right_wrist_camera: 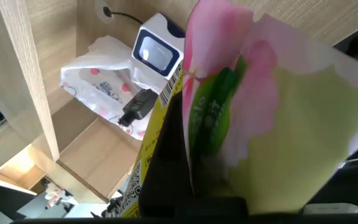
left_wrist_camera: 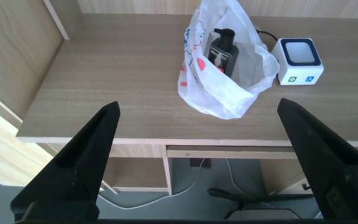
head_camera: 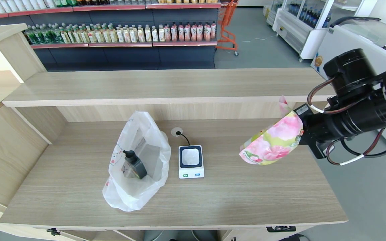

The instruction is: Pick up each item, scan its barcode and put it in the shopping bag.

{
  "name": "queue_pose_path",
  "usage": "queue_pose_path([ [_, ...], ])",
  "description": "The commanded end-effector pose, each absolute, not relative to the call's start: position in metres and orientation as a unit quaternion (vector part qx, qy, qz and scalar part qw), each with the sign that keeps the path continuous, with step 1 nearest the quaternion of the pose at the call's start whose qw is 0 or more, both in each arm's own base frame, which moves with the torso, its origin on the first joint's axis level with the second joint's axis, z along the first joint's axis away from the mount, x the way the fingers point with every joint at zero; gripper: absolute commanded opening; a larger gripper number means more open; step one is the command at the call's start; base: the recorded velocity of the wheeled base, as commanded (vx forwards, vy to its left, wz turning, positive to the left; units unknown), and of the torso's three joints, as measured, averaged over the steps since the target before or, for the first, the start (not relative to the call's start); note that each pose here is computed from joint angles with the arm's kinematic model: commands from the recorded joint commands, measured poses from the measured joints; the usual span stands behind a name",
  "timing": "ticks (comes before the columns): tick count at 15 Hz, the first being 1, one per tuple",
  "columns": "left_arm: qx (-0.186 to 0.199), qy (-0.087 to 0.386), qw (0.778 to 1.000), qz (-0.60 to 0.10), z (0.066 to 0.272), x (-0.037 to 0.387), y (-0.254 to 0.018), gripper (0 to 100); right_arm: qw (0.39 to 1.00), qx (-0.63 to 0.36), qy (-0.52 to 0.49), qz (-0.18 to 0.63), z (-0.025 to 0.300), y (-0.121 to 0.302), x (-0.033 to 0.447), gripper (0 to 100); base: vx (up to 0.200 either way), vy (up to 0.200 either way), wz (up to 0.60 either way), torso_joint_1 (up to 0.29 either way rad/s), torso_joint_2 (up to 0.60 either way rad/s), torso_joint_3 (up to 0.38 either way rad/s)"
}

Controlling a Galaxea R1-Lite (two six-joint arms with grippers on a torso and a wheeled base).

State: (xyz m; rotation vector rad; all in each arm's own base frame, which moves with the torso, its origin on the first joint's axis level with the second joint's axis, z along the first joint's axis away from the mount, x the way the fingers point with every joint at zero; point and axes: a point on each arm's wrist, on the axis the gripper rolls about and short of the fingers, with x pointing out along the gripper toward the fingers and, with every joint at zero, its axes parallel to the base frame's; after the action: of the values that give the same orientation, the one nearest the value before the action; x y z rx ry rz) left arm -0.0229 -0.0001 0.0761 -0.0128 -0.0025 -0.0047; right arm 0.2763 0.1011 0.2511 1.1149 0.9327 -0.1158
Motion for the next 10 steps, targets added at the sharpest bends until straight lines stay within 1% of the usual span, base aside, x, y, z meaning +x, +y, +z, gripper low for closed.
queue_pose_path([
  [1, -0.006, -0.002, 1.0, -0.002, 0.0761, -0.0229, -0.0001, 100, 0.745, 0.508, 0.429, -0.051, 0.2502, 0.1027, 0.2759, 0, 0.0, 0.0, 0.0, 0.0, 0.0, 0.0],
  [2, -0.008, -0.002, 1.0, -0.002, 0.0762, -0.0229, -0.0001, 100, 0.745, 0.508, 0.43, -0.051, 0.2506, 0.1026, 0.2744, 0, 0.0, 0.0, 0.0, 0.0, 0.0, 0.0],
  [10, -0.007, -0.002, 1.0, -0.002, 0.0761, -0.0229, -0.0001, 100, 0.737, 0.508, 0.442, -0.055, 0.2441, 0.1109, 0.2773, 0, 0.0, 0.2, 0.0, 0.004, 0.01, 0.001],
])
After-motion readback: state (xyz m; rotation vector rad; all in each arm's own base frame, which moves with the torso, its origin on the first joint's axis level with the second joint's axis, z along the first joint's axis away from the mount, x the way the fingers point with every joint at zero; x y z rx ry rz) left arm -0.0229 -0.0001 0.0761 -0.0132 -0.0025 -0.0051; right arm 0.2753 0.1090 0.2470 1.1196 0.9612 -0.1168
